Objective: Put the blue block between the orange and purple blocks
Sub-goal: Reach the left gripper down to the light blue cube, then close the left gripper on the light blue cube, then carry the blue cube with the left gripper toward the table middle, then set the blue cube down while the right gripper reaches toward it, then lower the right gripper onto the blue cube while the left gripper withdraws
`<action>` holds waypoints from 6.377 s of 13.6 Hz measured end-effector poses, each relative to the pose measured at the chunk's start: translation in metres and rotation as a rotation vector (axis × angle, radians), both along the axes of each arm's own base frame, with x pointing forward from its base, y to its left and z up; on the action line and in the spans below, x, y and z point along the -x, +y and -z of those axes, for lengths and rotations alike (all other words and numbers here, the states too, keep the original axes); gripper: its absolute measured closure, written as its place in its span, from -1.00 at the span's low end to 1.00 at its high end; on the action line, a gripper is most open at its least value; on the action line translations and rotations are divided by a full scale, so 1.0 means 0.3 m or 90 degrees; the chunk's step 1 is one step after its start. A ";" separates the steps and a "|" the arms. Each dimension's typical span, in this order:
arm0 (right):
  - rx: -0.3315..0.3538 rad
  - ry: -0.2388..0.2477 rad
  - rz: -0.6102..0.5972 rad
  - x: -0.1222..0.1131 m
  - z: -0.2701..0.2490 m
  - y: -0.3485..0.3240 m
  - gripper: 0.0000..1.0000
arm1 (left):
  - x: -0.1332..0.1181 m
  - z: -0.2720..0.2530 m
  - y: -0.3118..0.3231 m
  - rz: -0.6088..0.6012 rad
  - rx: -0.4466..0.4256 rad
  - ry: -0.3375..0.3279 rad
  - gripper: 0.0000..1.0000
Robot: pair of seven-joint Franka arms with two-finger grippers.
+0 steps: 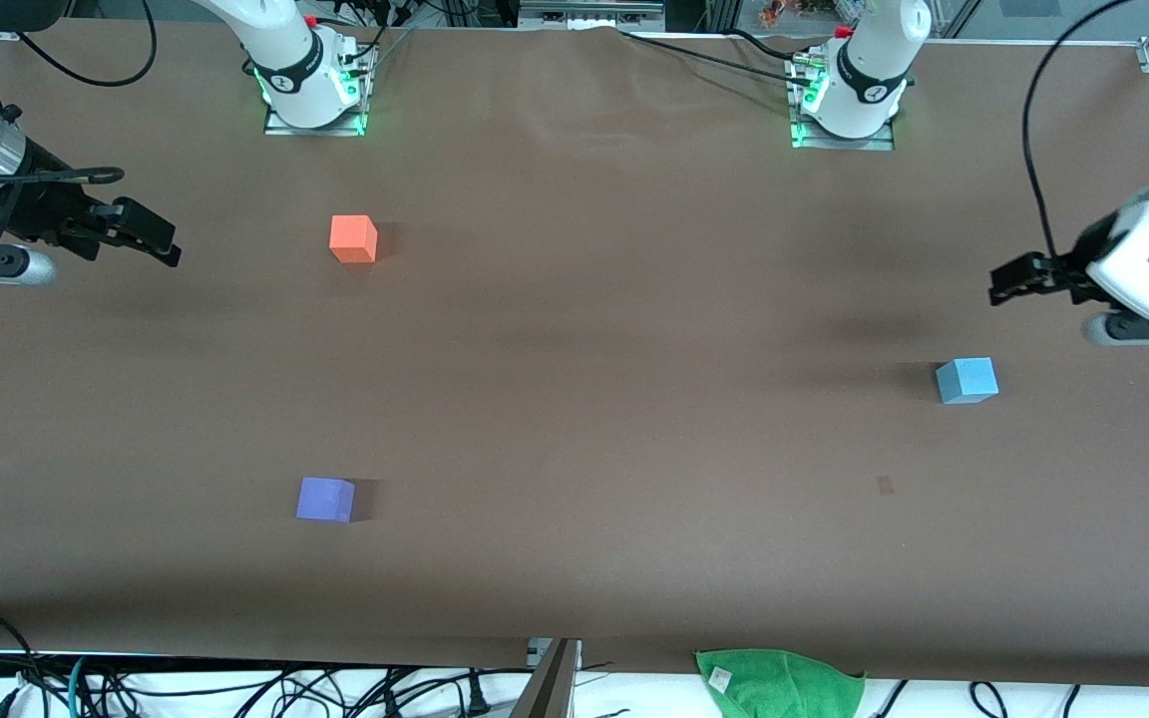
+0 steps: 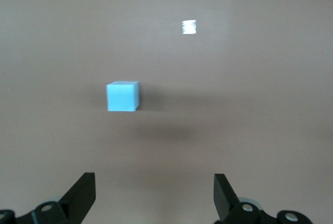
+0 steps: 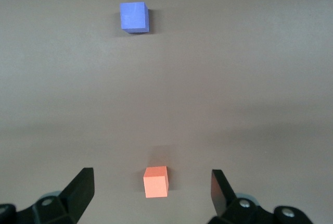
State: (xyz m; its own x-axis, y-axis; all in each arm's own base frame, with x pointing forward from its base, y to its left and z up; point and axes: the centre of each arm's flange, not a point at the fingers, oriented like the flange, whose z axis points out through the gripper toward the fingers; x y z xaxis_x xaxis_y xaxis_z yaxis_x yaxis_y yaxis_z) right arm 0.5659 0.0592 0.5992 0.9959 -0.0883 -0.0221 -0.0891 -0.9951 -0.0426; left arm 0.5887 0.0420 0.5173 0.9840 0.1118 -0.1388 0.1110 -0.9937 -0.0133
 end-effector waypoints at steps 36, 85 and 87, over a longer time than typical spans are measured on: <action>0.000 0.004 -0.002 0.002 0.002 0.005 -0.99 | -0.029 1.032 0.315 0.077 0.061 0.053 -0.18; -0.063 0.040 0.021 -0.129 0.450 0.569 -0.99 | -0.198 0.290 -0.729 0.074 0.076 0.033 -1.00; -0.068 -0.003 0.076 -0.092 0.584 0.859 -0.99 | -0.199 0.237 -0.696 0.089 0.026 0.005 -1.00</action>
State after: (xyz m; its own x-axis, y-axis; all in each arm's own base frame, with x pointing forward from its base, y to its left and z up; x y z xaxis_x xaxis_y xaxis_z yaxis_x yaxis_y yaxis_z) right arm 0.5936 0.3168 0.4242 0.9784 -0.2039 -0.0337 -0.2067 -0.9671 -0.1482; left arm 0.6484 -0.1669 0.4462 0.9885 -0.0317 -0.1478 -0.0279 -0.9992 0.0273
